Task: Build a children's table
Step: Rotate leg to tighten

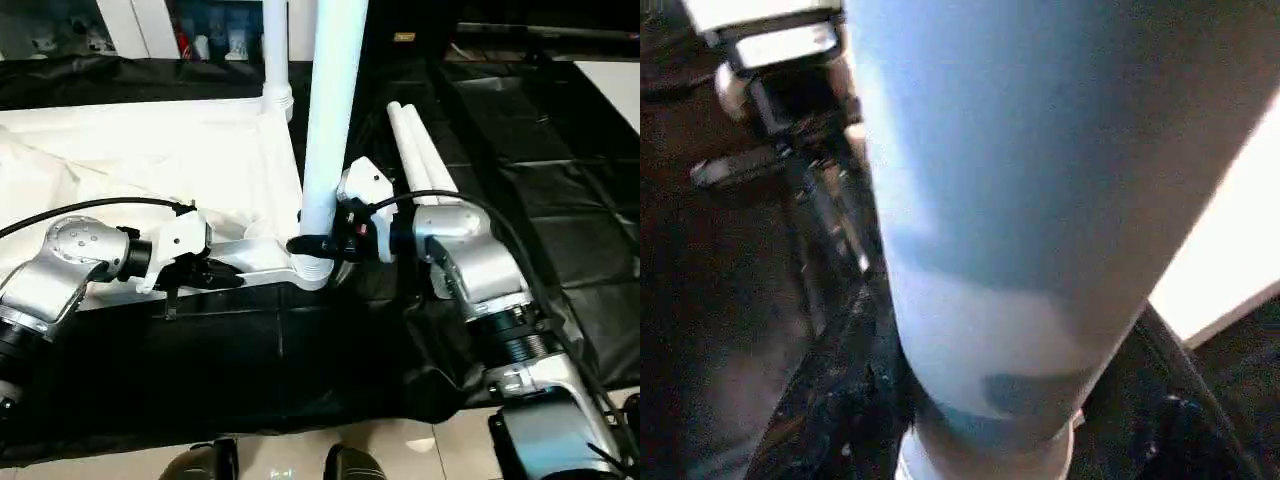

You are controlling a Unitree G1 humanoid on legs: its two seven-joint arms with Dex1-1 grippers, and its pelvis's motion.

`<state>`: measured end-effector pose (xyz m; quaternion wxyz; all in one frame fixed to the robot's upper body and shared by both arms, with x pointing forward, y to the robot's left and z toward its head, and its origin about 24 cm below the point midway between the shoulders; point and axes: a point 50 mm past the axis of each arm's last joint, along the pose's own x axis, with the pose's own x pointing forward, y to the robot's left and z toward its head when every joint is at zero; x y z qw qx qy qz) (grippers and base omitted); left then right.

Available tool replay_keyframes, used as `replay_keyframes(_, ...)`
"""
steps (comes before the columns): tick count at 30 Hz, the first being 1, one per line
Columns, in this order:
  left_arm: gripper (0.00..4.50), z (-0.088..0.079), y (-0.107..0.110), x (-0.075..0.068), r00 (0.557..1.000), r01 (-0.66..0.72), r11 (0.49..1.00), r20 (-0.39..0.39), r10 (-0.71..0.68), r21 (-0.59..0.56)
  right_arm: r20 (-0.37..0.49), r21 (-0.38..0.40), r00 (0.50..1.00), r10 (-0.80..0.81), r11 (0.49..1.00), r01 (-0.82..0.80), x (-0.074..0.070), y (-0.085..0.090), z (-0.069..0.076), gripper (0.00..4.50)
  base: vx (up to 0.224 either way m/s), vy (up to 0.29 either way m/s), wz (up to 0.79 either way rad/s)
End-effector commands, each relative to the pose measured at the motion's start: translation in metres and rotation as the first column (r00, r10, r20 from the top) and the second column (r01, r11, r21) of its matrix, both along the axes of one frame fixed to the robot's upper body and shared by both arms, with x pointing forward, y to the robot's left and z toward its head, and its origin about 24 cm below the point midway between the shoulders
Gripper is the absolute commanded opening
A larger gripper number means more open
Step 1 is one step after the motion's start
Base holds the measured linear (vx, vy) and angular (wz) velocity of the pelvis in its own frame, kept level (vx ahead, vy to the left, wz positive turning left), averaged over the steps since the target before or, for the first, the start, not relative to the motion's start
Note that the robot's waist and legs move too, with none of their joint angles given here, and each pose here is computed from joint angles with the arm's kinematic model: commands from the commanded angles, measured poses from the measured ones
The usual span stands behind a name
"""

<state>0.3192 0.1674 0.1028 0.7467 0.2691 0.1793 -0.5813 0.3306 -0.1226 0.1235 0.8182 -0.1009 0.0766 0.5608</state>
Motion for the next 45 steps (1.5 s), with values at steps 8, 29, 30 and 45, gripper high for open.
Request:
replay_keyframes(8,0.00,-0.025,-0.025,-0.010,0.993,-0.052,0.998,-0.111,0.048,-0.030,-0.256,-0.186,0.862,-0.438,0.897,0.400,-0.006,-0.019,-0.091,1.84,0.000,0.000,0.00)
replay_keyframes(29,0.00,-0.043,-0.105,0.020,0.875,-0.483,0.873,-0.071,0.479,-0.065,-0.293,-0.163,0.537,-0.791,0.595,0.787,0.020,0.029,-0.101,1.84,-0.020,0.015,-0.02)
replay_keyframes(30,0.00,-0.042,-0.101,0.021,0.872,-0.489,0.870,-0.069,0.485,-0.060,-0.294,-0.159,0.536,-0.791,0.593,0.789,0.021,0.031,-0.100,1.84,0.000,0.000,0.00)
replay_keyframes(45,0.00,-0.035,-0.093,0.025,0.895,-0.446,0.892,-0.032,0.445,-0.071,-0.286,-0.115,0.555,-0.781,0.603,0.789,0.033,0.030,-0.087,1.84,0.000,0.000,0.00)
